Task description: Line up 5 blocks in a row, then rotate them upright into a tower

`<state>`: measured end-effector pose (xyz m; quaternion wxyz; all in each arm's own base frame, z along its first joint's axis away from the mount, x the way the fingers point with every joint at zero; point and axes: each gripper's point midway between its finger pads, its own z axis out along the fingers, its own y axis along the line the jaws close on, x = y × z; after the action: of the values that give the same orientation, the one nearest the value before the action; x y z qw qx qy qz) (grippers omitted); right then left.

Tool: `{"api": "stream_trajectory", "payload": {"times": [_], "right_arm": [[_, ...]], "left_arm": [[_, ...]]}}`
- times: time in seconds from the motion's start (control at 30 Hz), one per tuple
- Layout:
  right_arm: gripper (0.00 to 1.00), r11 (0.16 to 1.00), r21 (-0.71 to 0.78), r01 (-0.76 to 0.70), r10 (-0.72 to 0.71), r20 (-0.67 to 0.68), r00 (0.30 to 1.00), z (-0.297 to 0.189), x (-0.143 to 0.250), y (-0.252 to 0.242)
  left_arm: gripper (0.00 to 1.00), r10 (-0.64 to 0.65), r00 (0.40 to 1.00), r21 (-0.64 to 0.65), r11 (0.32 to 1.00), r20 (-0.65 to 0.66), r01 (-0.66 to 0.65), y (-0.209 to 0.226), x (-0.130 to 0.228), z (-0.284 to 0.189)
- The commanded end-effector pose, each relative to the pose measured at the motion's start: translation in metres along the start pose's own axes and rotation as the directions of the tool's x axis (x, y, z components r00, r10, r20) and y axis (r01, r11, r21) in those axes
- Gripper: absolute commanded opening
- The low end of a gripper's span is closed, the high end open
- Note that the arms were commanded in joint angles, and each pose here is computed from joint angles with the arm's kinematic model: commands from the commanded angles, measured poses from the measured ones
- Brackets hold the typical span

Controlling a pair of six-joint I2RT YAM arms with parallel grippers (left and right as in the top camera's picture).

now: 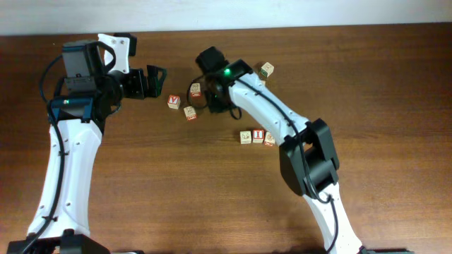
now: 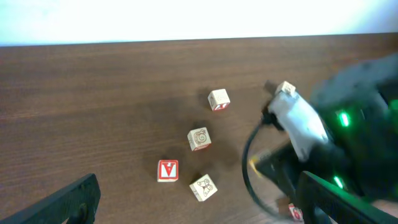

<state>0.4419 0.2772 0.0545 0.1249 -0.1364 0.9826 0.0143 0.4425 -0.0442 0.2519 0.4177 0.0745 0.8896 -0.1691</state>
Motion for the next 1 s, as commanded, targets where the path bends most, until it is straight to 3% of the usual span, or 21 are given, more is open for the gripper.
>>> {"api": "stream_trajectory", "payload": {"times": [0.0, 0.1, 0.27, 0.37, 0.53, 0.6, 0.7, 0.83, 0.97], "right_arm": [[0.18, 0.994, 0.019, -0.110, 0.110, -0.048, 0.993, -0.013, 0.020, 0.010], [0.18, 0.975, 0.080, -0.206, 0.215, -0.131, 0.968, 0.003, 0.050, 0.004], [0.19, 0.966, 0.128, -0.225, 0.246, -0.193, 0.950, 0.022, 0.076, -0.003], [0.33, 0.967, 0.125, -0.222, 0.246, -0.234, 0.940, 0.020, 0.085, -0.002], [0.37, 0.965, 0.157, -0.208, 0.246, -0.285, 0.926, 0.015, 0.099, -0.007], [0.42, 0.965, 0.156, -0.209, 0.246, -0.284, 0.927, 0.014, 0.098, -0.007], [0.61, 0.972, 0.137, -0.193, 0.224, -0.278, 0.934, 0.007, 0.092, -0.004], [0.67, 0.977, 0.116, -0.179, 0.202, -0.242, 0.949, -0.015, 0.074, -0.002], [0.67, 0.993, 0.049, -0.112, 0.118, -0.172, 0.978, -0.030, 0.050, 0.008]], "left_arm": [[0.99, 0.024, 1.000, 0.009, 1.000, 0.014, -0.024, -0.003, -0.007, -0.001], [0.99, 0.023, 1.000, 0.009, 1.000, 0.013, -0.023, -0.003, -0.007, -0.001], [0.99, 0.023, 1.000, 0.009, 1.000, 0.013, -0.023, -0.003, -0.007, -0.001], [0.99, 0.024, 1.000, 0.009, 1.000, 0.014, -0.024, -0.003, -0.007, -0.001], [0.99, 0.023, 1.000, 0.009, 1.000, 0.013, -0.023, -0.003, -0.007, -0.001], [0.99, 0.023, 1.000, 0.009, 1.000, 0.013, -0.023, -0.003, -0.007, -0.001], [0.99, 0.024, 1.000, 0.009, 1.000, 0.014, -0.024, -0.003, -0.007, -0.001], [0.99, 0.023, 1.000, 0.009, 1.000, 0.013, -0.023, -0.003, -0.007, -0.001], [0.99, 0.024, 1.000, 0.009, 1.000, 0.014, -0.024, -0.003, -0.007, -0.001]]}}
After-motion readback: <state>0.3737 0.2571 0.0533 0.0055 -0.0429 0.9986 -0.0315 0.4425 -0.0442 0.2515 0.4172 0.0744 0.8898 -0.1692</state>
